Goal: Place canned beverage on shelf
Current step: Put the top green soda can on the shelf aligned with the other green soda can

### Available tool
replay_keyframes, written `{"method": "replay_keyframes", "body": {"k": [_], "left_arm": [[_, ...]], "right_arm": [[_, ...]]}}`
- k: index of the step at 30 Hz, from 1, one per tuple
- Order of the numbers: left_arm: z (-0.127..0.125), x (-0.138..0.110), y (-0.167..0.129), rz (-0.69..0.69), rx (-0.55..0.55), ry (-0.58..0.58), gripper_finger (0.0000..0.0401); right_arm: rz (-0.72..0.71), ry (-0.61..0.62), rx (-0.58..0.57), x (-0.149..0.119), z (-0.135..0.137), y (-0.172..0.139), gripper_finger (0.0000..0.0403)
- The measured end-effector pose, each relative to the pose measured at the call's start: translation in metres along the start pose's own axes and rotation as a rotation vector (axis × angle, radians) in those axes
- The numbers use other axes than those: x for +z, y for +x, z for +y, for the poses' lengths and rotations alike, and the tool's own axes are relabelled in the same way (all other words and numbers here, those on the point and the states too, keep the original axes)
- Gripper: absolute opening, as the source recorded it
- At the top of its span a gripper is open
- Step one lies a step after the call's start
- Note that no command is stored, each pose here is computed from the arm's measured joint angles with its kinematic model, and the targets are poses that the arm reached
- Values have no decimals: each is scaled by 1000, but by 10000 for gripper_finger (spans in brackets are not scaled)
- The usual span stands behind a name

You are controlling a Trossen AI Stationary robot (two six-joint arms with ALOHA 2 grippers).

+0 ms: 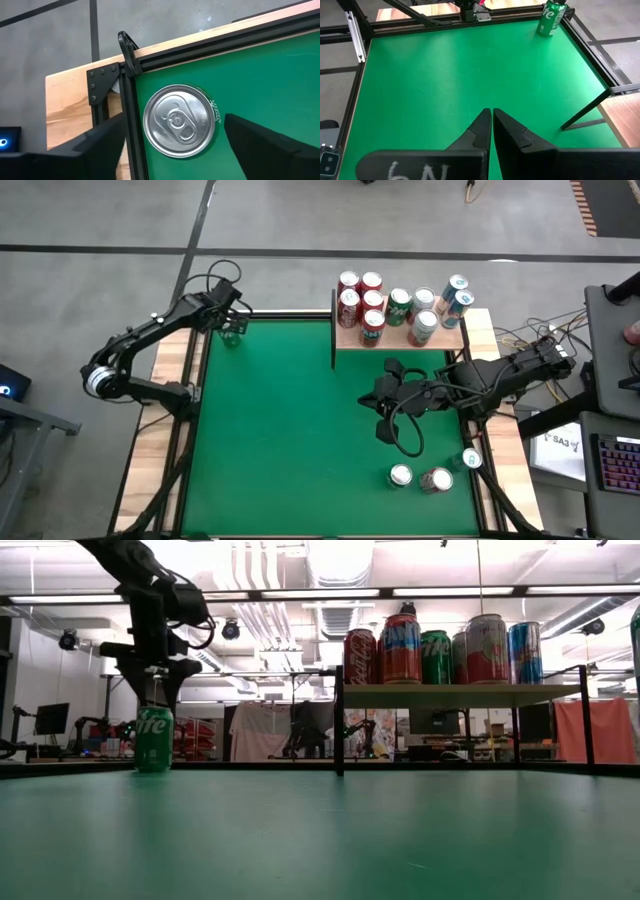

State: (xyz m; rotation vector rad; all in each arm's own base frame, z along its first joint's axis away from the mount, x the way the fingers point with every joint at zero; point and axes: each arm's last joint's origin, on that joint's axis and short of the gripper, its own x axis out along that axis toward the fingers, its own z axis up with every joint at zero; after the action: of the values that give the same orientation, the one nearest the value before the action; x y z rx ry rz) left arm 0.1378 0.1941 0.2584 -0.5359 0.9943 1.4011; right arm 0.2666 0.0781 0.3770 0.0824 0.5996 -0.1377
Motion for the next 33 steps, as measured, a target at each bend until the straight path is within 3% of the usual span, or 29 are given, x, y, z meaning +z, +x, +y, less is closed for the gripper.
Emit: {"method": "replay_keyframes", "body": {"k": [5,22,33], "left_arm": [[0,0,0,3,-8,-2,344],[-2,-2,5,15,-20,-50,345],[-20,-4,41,127,52,-12,346]], "right_arm": [[0,-3,0,0,0,0,9],[15,-6,-5,-2,0,0,9],[16,-2,-5,-2,0,0,9]]}}
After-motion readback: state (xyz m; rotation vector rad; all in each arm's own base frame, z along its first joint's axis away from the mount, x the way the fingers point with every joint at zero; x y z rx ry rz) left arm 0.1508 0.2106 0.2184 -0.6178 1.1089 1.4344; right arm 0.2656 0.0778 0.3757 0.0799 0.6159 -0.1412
